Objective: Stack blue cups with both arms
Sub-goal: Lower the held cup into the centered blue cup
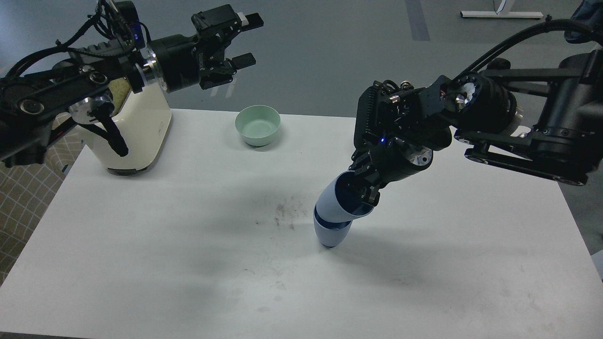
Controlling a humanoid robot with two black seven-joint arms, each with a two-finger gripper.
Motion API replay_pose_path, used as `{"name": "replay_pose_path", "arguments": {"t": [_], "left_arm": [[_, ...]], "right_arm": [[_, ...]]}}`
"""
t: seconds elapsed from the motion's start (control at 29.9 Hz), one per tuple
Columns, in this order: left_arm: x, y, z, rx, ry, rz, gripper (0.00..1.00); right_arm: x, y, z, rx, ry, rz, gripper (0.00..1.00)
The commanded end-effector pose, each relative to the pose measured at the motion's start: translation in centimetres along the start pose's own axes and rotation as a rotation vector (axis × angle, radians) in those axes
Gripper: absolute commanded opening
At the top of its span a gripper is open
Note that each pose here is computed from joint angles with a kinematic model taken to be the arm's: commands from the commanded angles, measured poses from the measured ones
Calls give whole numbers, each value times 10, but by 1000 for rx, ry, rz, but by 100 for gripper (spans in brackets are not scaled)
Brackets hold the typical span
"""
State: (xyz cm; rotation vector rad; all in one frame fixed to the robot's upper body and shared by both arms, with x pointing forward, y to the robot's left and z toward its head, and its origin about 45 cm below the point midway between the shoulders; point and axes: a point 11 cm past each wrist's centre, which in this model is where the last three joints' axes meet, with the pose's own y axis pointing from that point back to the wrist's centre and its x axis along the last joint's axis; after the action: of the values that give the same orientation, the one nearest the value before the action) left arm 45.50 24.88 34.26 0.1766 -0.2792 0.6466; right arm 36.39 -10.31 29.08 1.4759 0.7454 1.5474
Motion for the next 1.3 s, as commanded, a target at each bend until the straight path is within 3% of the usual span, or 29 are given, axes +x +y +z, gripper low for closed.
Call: {"name": "replay_pose_path", "arguments": {"t": [0.0, 0.87, 1.1, 1.27], "left_arm": [[2, 2, 1, 0, -2, 5, 98], [1, 4, -5, 6, 9, 10, 98], [1, 3, -4, 2, 9, 10, 98], [1, 3, -4, 3, 9, 9, 98]], "right_arm": [[-2, -4, -2, 7, 1, -8, 0], [-7, -14, -5, 22, -12, -15, 0], [-6, -15, -4, 20, -12, -16, 13], [-7, -16, -4, 23, -14, -16, 17]]}}
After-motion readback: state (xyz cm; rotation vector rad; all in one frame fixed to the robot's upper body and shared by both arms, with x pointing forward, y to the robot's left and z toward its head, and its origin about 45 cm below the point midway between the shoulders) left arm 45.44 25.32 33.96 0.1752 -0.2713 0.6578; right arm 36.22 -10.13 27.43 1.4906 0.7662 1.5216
